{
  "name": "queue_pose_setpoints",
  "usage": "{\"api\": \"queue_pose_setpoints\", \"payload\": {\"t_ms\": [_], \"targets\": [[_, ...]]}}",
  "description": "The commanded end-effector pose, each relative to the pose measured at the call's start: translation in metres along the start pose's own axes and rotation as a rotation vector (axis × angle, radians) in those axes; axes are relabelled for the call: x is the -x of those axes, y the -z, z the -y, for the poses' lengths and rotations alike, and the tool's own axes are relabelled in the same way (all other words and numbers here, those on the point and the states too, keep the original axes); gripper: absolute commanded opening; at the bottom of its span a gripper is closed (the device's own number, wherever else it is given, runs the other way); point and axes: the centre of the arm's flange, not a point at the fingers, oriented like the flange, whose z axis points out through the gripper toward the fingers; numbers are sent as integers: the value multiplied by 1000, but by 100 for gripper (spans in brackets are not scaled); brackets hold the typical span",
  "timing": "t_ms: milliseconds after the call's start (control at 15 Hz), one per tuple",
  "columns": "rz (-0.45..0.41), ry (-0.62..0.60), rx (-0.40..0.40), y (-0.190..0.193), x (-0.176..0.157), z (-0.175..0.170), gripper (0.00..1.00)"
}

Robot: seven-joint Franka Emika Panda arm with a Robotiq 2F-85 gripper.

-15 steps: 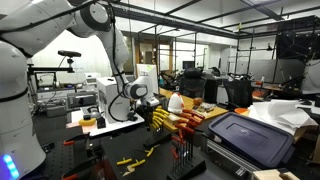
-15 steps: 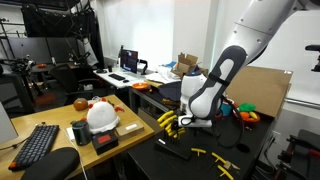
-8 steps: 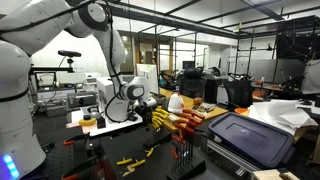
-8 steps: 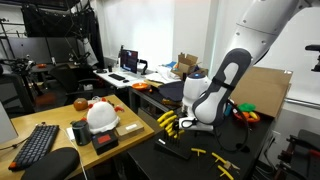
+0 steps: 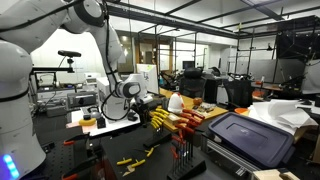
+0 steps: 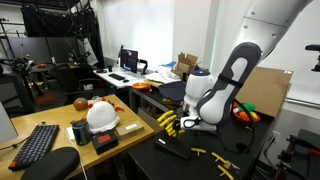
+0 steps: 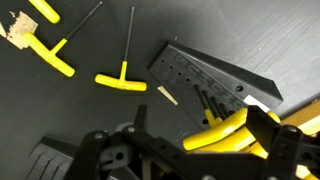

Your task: Pick up the yellow object tool and put on the table

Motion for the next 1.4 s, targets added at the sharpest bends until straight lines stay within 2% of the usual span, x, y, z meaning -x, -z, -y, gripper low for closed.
{"api": "queue_pose_setpoints", "payload": {"t_ms": [0,467,1333], "targets": [[5,-13,-22,25,12,-2,100],[20,-33,11,16,19,7,100],[-4,-124,2,4,24,18,100]]}}
